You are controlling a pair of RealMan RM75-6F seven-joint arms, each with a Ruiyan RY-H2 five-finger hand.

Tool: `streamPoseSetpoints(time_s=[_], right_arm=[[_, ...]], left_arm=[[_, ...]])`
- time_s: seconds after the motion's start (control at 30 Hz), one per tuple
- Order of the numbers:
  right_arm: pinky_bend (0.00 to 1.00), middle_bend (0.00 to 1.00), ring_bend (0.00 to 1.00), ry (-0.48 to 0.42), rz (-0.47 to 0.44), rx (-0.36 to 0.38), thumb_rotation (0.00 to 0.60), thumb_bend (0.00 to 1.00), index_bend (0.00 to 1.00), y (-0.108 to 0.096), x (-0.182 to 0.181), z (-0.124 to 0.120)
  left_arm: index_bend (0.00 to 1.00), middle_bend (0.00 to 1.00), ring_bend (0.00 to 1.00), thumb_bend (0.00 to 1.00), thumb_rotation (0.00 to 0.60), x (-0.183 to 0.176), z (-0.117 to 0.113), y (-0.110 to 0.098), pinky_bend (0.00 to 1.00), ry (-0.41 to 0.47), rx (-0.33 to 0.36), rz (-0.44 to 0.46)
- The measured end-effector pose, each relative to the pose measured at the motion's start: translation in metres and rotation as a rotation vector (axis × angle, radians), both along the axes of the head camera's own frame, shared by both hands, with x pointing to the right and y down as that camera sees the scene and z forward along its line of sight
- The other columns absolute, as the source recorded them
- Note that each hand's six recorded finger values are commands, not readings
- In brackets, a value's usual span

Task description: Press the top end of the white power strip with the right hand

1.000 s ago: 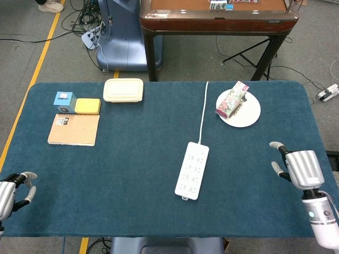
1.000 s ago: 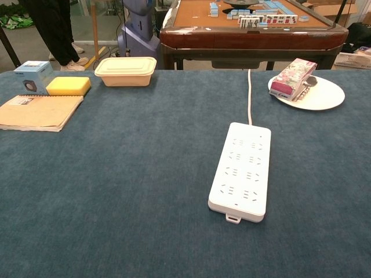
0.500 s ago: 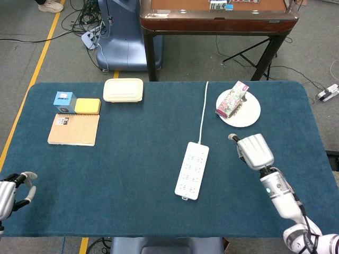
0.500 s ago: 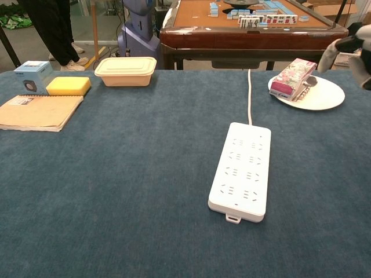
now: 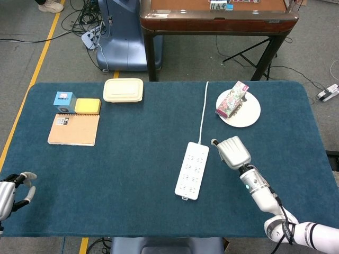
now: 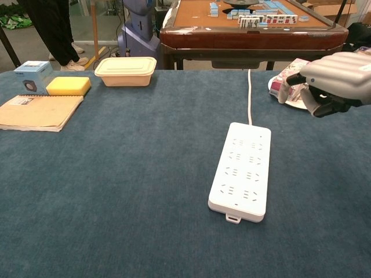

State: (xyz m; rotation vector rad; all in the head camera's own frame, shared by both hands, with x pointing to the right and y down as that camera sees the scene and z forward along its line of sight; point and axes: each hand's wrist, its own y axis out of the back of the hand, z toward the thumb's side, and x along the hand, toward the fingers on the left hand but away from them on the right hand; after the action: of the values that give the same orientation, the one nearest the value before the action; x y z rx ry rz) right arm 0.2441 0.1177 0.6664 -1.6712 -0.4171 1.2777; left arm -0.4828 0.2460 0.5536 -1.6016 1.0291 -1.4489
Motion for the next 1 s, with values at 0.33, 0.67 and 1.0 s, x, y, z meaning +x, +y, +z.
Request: streamPoseSetpoints(time_s=[0.33, 0.67, 1.0], right_arm=[[1.00, 1.00, 1.00, 0.012, -0.033, -0.044, 0.600, 0.83, 0.34, 0.007, -0.016, 0.021], [1.00, 1.00, 1.00, 0.020, -0.056, -0.074, 0.600, 0.84, 0.34, 0.010, -0.031, 0.037], [1.00, 1.00, 1.00, 0.016, -0.073, -0.092, 0.600, 0.84, 0.34, 0.013, -0.046, 0.048]], left_arm=[[0.52, 0.56, 0.47, 0.41, 0.600, -0.004, 0.004, -0.001, 0.68, -0.006, -0.012, -0.011], [0.52, 0.56, 0.47, 0.41, 0.600, -0.007, 0.005, -0.001, 0.68, -0.006, -0.015, -0.023], [0.52, 0.56, 0.47, 0.41, 0.600, -0.010, 0.004, -0.002, 0.68, -0.002, -0.014, -0.033]])
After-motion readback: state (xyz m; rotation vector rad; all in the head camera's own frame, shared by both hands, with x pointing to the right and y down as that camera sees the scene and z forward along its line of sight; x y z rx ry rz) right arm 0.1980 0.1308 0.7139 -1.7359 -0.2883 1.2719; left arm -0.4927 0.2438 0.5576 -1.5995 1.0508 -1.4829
